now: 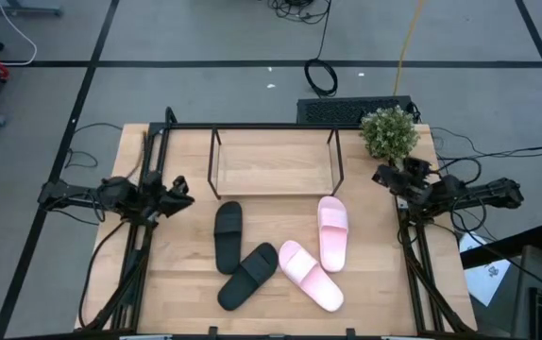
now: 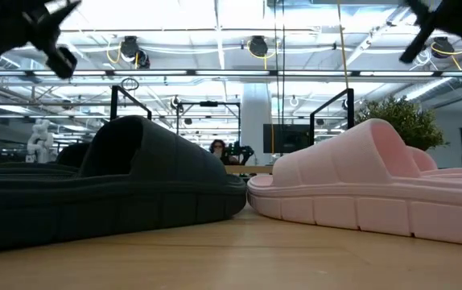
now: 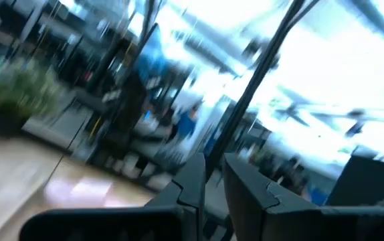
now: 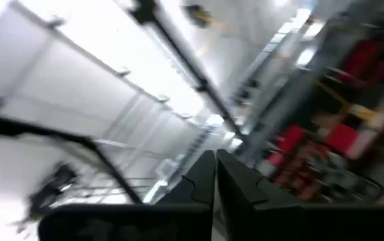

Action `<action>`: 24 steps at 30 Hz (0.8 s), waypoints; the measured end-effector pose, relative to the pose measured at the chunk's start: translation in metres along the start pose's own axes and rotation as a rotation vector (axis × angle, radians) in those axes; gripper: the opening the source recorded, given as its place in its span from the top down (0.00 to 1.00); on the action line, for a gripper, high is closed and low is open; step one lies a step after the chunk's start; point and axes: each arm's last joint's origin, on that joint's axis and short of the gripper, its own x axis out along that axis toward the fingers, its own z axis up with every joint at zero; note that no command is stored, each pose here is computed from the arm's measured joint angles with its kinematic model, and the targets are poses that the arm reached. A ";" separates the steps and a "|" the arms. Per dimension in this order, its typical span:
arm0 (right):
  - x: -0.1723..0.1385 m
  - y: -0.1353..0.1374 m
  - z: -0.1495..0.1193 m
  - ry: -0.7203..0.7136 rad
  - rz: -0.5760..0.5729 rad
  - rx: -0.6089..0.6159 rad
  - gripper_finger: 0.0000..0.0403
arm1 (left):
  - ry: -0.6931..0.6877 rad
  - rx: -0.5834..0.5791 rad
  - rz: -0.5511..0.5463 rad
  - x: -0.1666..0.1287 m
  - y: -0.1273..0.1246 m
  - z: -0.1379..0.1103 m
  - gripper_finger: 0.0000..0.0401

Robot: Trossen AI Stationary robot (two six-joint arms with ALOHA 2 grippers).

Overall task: Pick and place slides into the shelf
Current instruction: Put the left black slipper on the shelf

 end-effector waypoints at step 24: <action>0.017 0.016 0.012 -0.289 0.084 -0.144 0.98 | -0.067 0.074 -0.170 0.045 -0.066 0.090 0.87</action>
